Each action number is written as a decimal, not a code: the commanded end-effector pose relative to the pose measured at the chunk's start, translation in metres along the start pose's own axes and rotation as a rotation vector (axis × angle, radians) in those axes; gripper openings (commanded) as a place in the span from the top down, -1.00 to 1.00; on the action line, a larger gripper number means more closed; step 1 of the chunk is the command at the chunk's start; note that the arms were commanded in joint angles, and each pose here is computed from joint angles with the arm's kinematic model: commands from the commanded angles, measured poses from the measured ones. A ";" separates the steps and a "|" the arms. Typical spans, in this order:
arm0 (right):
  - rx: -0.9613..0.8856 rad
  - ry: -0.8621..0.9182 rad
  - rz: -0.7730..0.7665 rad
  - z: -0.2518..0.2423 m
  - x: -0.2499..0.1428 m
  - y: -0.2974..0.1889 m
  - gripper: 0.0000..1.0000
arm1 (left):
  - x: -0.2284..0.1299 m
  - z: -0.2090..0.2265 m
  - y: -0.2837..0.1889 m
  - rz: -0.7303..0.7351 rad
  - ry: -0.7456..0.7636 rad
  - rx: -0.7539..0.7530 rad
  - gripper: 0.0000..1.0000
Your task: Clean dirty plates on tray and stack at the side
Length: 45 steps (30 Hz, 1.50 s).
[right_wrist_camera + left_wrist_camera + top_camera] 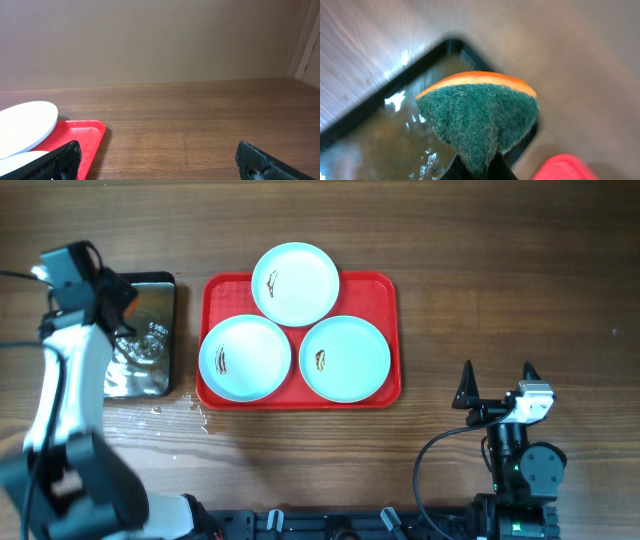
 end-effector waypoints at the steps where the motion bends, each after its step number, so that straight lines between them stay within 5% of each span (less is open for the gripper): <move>1: -0.016 -0.011 -0.006 -0.002 0.001 0.000 -1.00 | -0.037 0.013 0.043 0.149 0.106 0.061 0.92; 3: -0.016 -0.011 -0.006 -0.002 0.001 0.000 -1.00 | -0.013 0.003 0.013 0.087 0.103 0.016 0.92; 6: -0.016 -0.011 -0.006 -0.002 0.001 0.000 -1.00 | 0.026 -0.027 -0.083 -0.076 0.093 -0.270 0.92; 8: -0.016 -0.011 -0.006 -0.002 0.001 0.000 -1.00 | 0.032 -0.022 -0.101 -0.145 0.099 -0.233 0.92; 11: -0.016 -0.011 -0.006 -0.002 0.001 0.000 -1.00 | -0.005 0.015 -0.028 -0.043 0.114 0.058 0.92; 15: -0.016 -0.011 -0.006 -0.002 0.001 0.000 -0.99 | -0.031 0.024 0.009 0.115 0.133 0.118 0.92; 21: -0.016 -0.011 -0.006 -0.002 0.001 0.000 -0.99 | 0.005 -0.031 -0.102 -0.033 0.145 -0.322 0.92; 25: -0.016 -0.011 -0.006 -0.002 0.001 0.000 -0.99 | -0.058 -0.068 -0.092 0.269 0.237 -0.504 0.92; 29: -0.016 -0.011 -0.006 -0.002 0.001 0.000 -0.99 | -0.155 -0.096 -0.035 0.559 0.388 -0.439 0.92; 33: -0.016 -0.011 -0.006 -0.002 0.001 0.000 -0.99 | -0.201 -0.105 -0.008 0.682 0.453 -0.383 0.92; 34: -0.016 -0.011 -0.006 -0.002 0.001 0.000 -0.99 | -0.205 -0.105 -0.005 0.677 0.468 -0.360 0.43; 35: -0.016 -0.011 -0.006 -0.002 0.001 0.000 -1.00 | -0.205 -0.104 -0.005 0.669 0.474 -0.347 -1.00; 40: -0.016 -0.011 -0.006 -0.002 0.001 0.000 -1.00 | -0.171 -0.112 -0.036 0.625 0.453 -0.364 -0.99; 45: -0.016 -0.011 -0.006 -0.002 0.001 0.000 -1.00 | -0.131 -0.110 -0.070 0.397 0.467 -0.309 -1.00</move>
Point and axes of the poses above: each gripper's point midway between its finger pads, its own y axis out along the fingers, its own z axis along the line the jaws close on, x = y × z, the point moved 8 cm from there along -y, back along the fingers, and after that the axes turned 1 degree about y, right-handed, at the moved point
